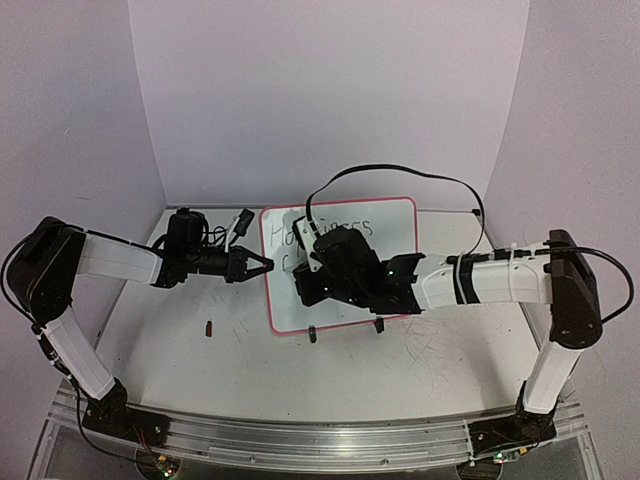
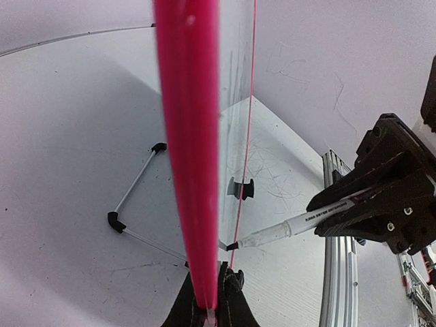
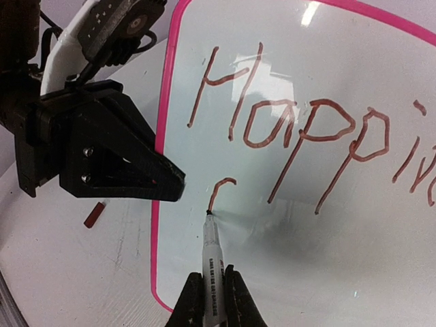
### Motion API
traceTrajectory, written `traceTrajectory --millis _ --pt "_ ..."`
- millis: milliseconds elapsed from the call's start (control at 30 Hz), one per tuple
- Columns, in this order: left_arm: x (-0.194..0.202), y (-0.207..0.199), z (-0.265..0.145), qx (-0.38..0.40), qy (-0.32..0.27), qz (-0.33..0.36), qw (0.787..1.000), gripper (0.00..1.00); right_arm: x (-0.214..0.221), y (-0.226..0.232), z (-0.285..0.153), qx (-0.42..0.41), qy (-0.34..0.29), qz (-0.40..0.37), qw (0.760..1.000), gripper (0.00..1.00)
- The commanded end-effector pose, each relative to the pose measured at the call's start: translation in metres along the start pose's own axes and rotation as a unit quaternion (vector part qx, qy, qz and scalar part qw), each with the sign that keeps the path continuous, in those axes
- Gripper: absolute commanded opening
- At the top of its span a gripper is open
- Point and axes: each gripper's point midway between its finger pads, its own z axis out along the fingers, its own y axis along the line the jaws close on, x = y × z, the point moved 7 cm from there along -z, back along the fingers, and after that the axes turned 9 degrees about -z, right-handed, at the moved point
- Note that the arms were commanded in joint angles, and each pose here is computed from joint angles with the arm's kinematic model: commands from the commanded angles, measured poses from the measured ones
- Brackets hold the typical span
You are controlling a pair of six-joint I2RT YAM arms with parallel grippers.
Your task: Write a sentence on the whiteboard
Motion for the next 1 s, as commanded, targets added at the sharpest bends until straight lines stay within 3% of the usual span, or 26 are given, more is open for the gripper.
traceTrajectory --millis 0,300,600,967 --pt "-0.004 0.009 0.003 -0.048 -0.004 0.010 0.999 0.00 0.015 0.003 0.000 -0.001 0.020 0.004 1.000 0.00" --pt "-0.004 0.010 0.003 -0.049 -0.004 0.010 0.999 0.00 0.025 0.011 0.001 -0.007 0.033 0.007 0.999 0.00" --pt "-0.003 0.009 0.002 -0.050 -0.003 0.010 0.999 0.00 -0.015 0.010 -0.017 -0.020 -0.036 0.027 0.999 0.00" --pt "-0.004 0.009 0.003 -0.049 -0.002 0.011 0.999 0.00 -0.019 0.009 -0.005 -0.013 -0.038 0.024 0.999 0.00"
